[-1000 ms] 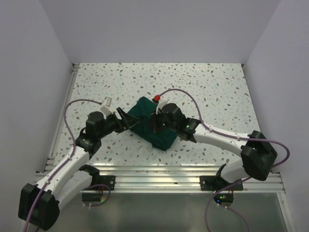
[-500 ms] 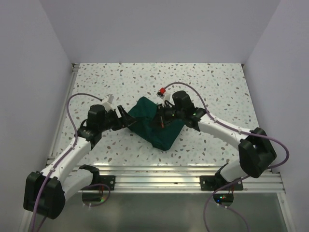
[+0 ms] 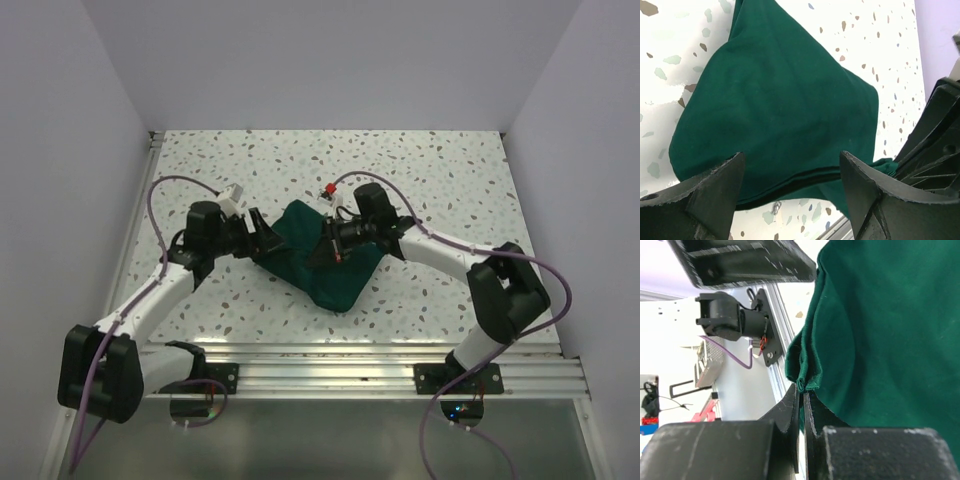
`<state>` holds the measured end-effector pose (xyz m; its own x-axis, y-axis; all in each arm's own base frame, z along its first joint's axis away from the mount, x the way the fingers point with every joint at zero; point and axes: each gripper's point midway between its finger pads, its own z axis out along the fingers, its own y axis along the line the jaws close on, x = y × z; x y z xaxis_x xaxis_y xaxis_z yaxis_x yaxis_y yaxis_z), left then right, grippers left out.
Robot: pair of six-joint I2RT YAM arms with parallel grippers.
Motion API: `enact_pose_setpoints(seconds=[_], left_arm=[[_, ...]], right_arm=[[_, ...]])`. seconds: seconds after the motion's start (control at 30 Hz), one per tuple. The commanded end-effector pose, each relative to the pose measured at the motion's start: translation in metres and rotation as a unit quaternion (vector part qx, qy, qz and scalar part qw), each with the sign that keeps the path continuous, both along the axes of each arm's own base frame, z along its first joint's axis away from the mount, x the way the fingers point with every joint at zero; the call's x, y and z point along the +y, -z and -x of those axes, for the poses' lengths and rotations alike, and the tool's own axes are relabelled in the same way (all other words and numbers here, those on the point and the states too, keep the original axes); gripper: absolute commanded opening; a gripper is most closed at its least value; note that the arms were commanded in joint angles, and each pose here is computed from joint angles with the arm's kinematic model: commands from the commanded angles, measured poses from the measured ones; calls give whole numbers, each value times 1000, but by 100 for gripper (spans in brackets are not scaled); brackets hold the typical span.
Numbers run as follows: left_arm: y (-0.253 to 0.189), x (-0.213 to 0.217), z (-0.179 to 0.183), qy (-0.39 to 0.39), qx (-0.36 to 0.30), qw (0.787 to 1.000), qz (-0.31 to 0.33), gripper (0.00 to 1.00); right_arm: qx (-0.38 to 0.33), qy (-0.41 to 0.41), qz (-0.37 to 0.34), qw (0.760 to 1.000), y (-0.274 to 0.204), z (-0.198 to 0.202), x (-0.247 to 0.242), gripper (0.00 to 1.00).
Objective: Prepare the surgical pack
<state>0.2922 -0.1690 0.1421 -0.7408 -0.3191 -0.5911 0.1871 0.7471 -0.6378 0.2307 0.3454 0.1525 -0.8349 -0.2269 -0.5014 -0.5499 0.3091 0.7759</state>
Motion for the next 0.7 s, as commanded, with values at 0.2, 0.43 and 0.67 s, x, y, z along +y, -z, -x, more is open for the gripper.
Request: enact_pose_setpoints(seconds=[0.2, 0.43, 0.67], left_arm=[[-1, -16, -17, 50, -23, 998, 20, 79], [8, -25, -20, 85, -19, 996, 28, 75], [11, -28, -25, 98, -17, 994, 35, 64]], right_arm=[[-6, 23, 8, 1000, -6, -44, -7, 0], [-9, 81, 77, 994, 20, -82, -35, 0], [-15, 125, 115, 985, 35, -96, -51, 8]])
